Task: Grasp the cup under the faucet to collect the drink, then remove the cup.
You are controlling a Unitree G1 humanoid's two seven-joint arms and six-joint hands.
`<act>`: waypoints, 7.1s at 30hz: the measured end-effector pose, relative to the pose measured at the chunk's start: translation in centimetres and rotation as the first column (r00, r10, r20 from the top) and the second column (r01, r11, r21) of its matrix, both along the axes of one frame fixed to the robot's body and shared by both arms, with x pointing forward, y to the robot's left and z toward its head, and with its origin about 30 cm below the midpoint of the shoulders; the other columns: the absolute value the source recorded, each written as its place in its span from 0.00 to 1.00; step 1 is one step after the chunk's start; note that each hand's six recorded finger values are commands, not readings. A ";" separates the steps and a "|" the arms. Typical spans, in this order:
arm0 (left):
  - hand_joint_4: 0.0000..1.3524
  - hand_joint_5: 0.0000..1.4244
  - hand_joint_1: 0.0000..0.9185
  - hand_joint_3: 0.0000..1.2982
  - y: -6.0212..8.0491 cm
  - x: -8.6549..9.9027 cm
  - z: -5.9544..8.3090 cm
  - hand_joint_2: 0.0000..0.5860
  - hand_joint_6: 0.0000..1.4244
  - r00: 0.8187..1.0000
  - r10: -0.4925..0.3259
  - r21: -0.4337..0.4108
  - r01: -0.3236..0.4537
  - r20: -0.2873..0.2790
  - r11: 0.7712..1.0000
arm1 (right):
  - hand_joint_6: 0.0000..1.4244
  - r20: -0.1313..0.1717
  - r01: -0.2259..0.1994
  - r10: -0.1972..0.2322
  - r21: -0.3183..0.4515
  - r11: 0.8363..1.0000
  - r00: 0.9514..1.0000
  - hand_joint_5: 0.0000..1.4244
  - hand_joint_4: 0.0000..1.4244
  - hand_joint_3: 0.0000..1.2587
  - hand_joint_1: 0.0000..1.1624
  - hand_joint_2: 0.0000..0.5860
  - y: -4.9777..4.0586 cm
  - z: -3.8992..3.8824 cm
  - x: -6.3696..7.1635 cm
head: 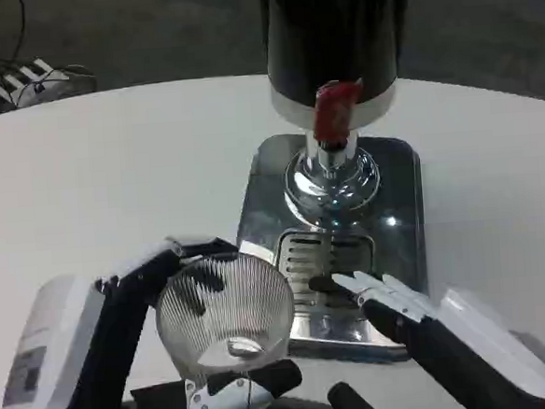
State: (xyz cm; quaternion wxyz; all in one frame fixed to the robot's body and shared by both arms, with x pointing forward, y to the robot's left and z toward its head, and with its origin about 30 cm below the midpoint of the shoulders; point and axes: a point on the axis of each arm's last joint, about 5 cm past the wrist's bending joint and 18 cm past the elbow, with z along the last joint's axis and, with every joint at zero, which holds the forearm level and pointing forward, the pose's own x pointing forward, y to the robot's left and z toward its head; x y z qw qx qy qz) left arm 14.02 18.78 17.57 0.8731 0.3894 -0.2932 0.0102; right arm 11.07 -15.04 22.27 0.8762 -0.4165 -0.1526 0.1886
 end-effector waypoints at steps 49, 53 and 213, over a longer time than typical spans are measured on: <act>0.61 0.60 0.79 0.60 1.6 10.0 -0.7 0.12 0.46 1.000 0.002 -0.025 -0.002 0.008 1.000 | 0.00 -0.041 0.000 0.001 0.025 1.000 0.999 0.00 0.04 0.12 0.66 0.87 0.13 -0.16 0.2; 0.61 0.60 0.79 0.60 0.8 11.6 -0.8 0.12 0.47 1.000 -0.003 0.010 0.003 0.020 1.000 | 0.00 -0.044 -0.003 0.004 0.027 1.000 0.999 0.00 0.04 0.12 0.66 0.88 0.18 -0.18 0.1; 0.15 0.23 0.00 0.14 -5.6 13.4 3.7 0.05 0.19 0.896 -0.414 -0.415 0.441 0.158 0.796 | 0.00 -0.086 0.007 0.000 0.075 0.997 0.996 0.00 0.07 0.12 0.66 0.88 0.23 -0.78 -0.5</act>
